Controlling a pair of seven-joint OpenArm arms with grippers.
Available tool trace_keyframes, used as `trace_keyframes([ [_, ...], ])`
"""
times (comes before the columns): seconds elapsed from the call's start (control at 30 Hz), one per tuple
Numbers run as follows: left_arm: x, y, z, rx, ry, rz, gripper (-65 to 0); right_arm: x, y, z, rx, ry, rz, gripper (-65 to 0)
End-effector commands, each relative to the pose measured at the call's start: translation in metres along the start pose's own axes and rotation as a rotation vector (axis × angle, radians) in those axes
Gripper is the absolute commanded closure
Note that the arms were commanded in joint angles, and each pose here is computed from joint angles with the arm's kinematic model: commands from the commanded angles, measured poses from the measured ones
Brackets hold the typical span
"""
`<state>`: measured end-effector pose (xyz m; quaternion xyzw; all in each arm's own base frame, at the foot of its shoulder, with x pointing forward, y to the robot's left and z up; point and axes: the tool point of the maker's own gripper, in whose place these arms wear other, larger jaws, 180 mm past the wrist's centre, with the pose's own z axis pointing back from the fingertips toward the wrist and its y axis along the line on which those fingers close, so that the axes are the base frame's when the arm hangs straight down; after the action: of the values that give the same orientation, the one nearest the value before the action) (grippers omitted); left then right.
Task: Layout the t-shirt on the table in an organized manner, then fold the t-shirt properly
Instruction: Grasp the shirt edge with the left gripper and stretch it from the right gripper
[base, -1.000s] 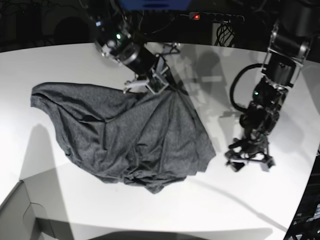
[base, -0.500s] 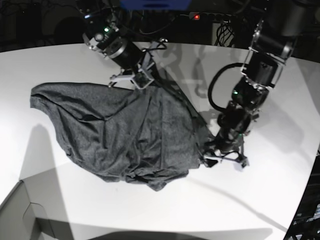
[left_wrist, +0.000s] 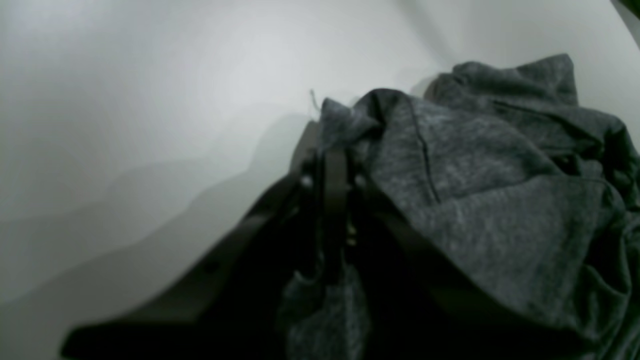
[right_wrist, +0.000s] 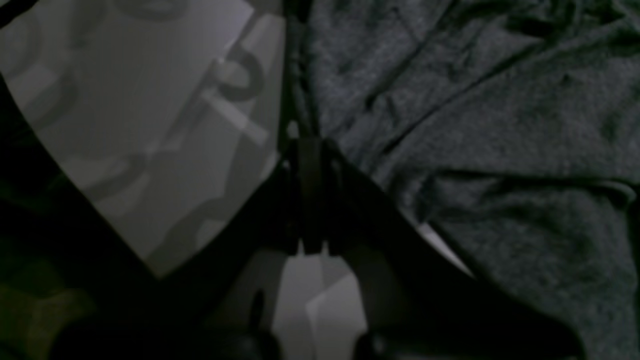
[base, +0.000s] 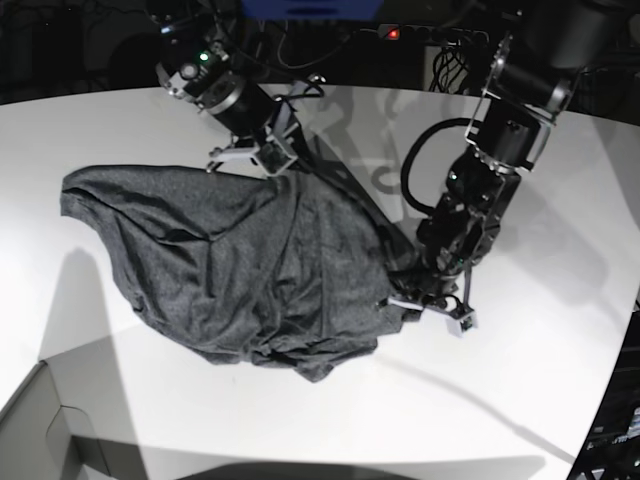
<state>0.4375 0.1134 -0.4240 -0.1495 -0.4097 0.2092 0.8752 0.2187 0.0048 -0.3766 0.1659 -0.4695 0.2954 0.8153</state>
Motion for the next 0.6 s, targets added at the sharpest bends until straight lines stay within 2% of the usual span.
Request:
trace_keyframes([
  [0.0, 0.026, -0.006, 0.003, -0.020, -0.056, -0.005, 0.0, 0.013, -0.005, 0.001, -0.009, -0.051, -0.001, 0.0],
  [0.13, 0.082, -0.014, 0.022, -0.074, -0.178, 0.030, 0.0, 0.013, -0.018, 0.003, -0.041, -0.051, 0.001, 0.0],
  [0.33, 0.188, -0.006, 0.075, -0.127, -0.436, 0.126, 0.0, 0.017, -0.031, 0.005, -0.075, -0.061, 0.006, 0.0],
  [0.57, 0.246, 0.019, 0.116, -0.112, -0.591, 0.154, 0.0, 0.041, -0.022, 0.007, -0.059, -0.120, 0.022, 0.0],
])
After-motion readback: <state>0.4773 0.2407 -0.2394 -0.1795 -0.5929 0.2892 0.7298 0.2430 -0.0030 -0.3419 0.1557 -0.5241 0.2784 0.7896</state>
